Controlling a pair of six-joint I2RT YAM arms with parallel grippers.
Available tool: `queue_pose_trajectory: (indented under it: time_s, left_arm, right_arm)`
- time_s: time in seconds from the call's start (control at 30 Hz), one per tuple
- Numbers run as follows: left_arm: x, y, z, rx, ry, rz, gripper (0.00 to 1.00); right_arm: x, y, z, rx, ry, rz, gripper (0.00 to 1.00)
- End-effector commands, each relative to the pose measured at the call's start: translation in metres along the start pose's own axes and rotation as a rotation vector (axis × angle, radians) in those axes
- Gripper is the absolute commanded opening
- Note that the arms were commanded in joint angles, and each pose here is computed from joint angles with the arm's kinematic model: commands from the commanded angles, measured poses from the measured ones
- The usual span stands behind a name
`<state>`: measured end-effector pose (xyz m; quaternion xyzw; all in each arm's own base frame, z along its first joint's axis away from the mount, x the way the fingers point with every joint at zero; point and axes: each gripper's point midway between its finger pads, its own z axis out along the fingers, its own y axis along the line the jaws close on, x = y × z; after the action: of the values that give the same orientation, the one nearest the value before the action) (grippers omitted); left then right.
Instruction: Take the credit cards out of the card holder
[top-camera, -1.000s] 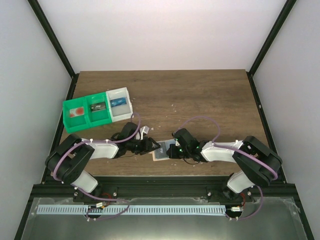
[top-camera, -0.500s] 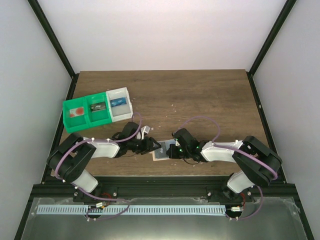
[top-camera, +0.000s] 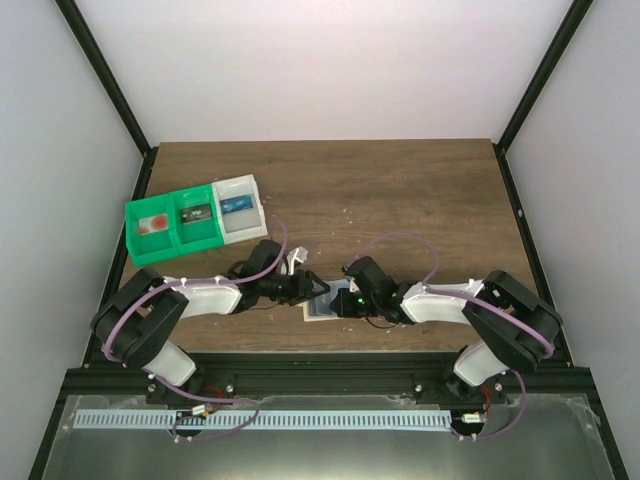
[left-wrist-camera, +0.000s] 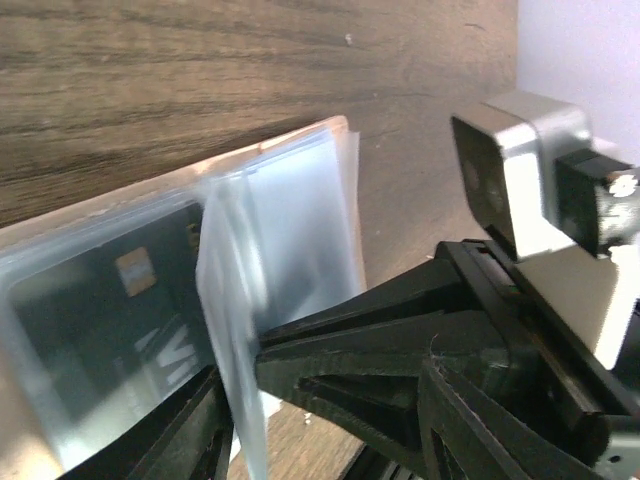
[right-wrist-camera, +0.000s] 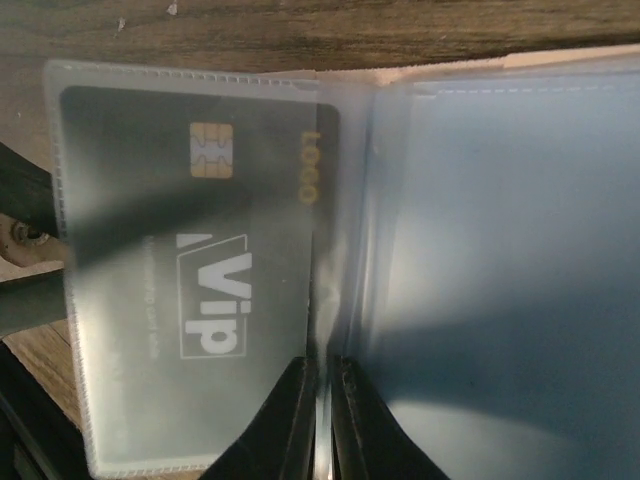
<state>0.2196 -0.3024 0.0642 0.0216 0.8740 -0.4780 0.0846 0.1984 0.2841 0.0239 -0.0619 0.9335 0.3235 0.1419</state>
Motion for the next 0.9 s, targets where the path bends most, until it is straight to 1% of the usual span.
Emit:
queue_pose_trajectory:
  time_s: [0.0,0.17,0.3,0.37,0.57,0.87]
  left_arm:
    - [-0.008,-0.027,-0.004,0.057,-0.016,0.042,0.53]
    - [-0.004,-0.032,0.001,0.088,0.006,0.032,0.53]
    - [-0.002,-0.034,0.004,0.097,0.013,0.031,0.53]
    - [-0.003,-0.035,0.004,0.102,0.012,0.032,0.53]
    - [-0.004,-0.037,0.011,0.107,0.029,0.028,0.53]
    - [-0.005,-0.045,0.022,0.141,0.053,0.025,0.53]
  right_arm:
    - [0.006,-0.001,0.0,-0.004,0.013,-0.022,0.09]
    - [0.002,-0.004,-0.001,0.016,-0.009,-0.014,0.11]
    - [-0.002,-0.005,-0.008,0.024,-0.041,-0.01,0.15]
    - [-0.004,-0.006,-0.013,0.038,-0.061,-0.006,0.15]
    - [-0.015,-0.007,-0.032,0.049,-0.15,0.001,0.16]
    - [-0.021,-0.023,-0.067,0.11,-0.283,0.043,0.17]
